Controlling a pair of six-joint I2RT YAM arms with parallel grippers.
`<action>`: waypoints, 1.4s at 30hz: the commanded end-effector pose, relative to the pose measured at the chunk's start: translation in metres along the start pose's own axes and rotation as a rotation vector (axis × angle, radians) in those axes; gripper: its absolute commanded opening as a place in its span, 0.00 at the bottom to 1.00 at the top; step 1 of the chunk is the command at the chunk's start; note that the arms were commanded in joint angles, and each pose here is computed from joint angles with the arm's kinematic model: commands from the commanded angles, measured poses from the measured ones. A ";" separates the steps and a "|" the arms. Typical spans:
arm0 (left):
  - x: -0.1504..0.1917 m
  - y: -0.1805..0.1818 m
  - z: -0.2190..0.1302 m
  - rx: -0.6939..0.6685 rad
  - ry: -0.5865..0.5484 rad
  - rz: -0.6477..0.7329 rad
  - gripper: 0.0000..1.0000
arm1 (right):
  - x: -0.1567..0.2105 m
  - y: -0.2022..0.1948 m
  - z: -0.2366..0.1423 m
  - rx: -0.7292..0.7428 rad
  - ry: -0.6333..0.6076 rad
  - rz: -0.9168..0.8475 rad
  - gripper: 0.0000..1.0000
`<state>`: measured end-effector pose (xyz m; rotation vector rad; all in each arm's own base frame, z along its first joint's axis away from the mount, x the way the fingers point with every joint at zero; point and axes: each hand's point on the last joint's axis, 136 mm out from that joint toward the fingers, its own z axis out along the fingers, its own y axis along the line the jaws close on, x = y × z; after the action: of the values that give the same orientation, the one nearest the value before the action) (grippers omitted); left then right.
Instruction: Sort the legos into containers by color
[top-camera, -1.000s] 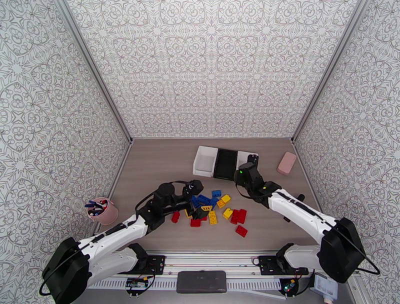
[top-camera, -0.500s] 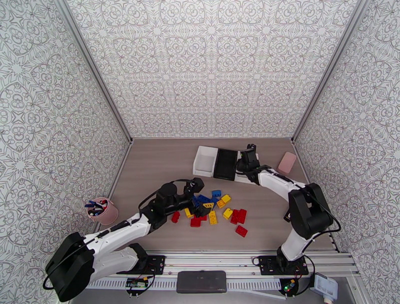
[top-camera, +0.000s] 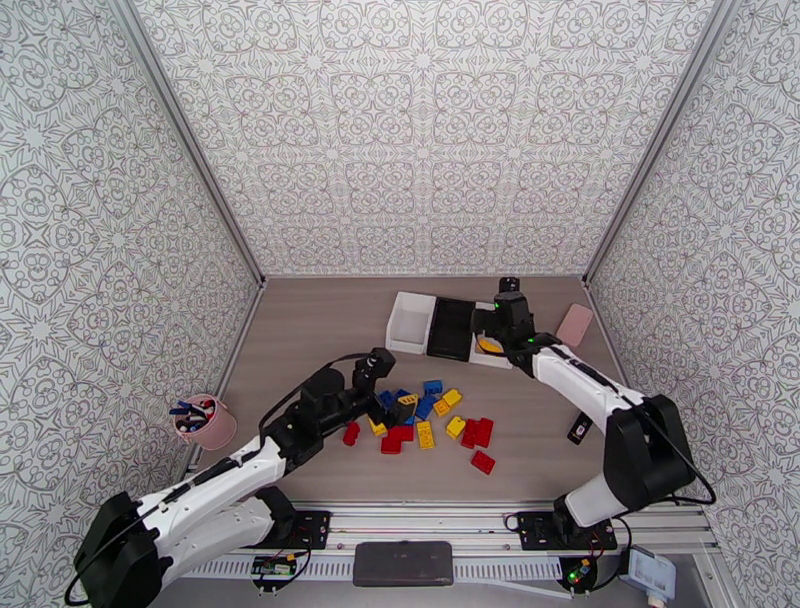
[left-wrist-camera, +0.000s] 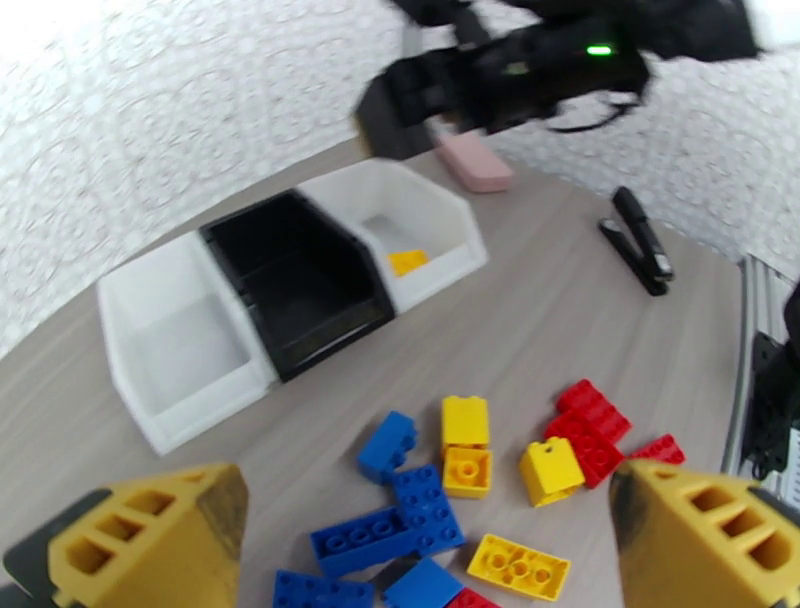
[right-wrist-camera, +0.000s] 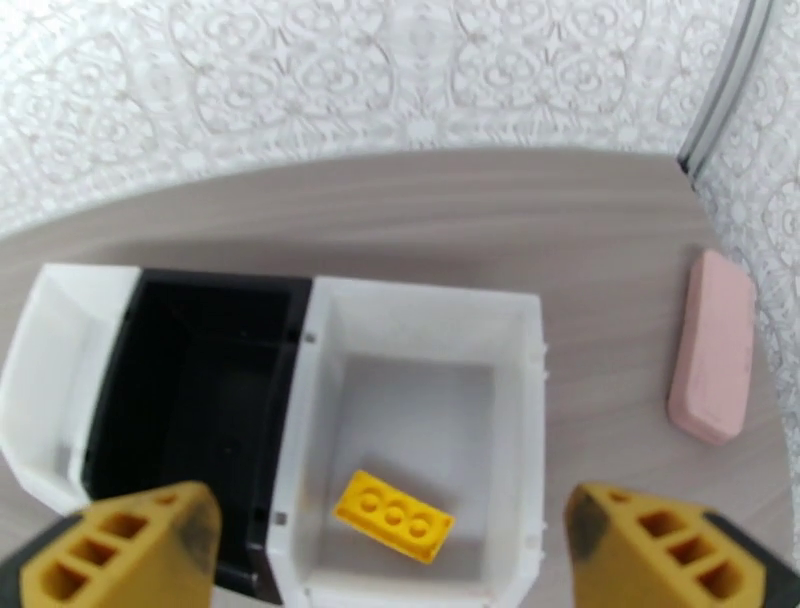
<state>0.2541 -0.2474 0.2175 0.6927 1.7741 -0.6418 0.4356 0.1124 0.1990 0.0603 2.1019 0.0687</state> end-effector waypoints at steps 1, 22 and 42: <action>0.009 0.043 -0.018 -0.279 0.079 -0.152 1.00 | -0.003 0.030 -0.027 -0.218 -0.066 -0.124 0.99; 0.120 0.115 -0.055 -0.717 0.577 -0.697 1.00 | 0.107 0.206 -0.182 -1.056 -0.067 -0.821 1.00; 0.198 0.121 -0.028 -0.728 0.834 -0.724 0.66 | 0.110 0.217 -0.188 -1.074 -0.065 -0.816 1.00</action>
<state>0.2648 -0.1085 0.0252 -0.2837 2.8430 -0.0372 0.2232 0.3324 0.2047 -1.3886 1.6541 0.6598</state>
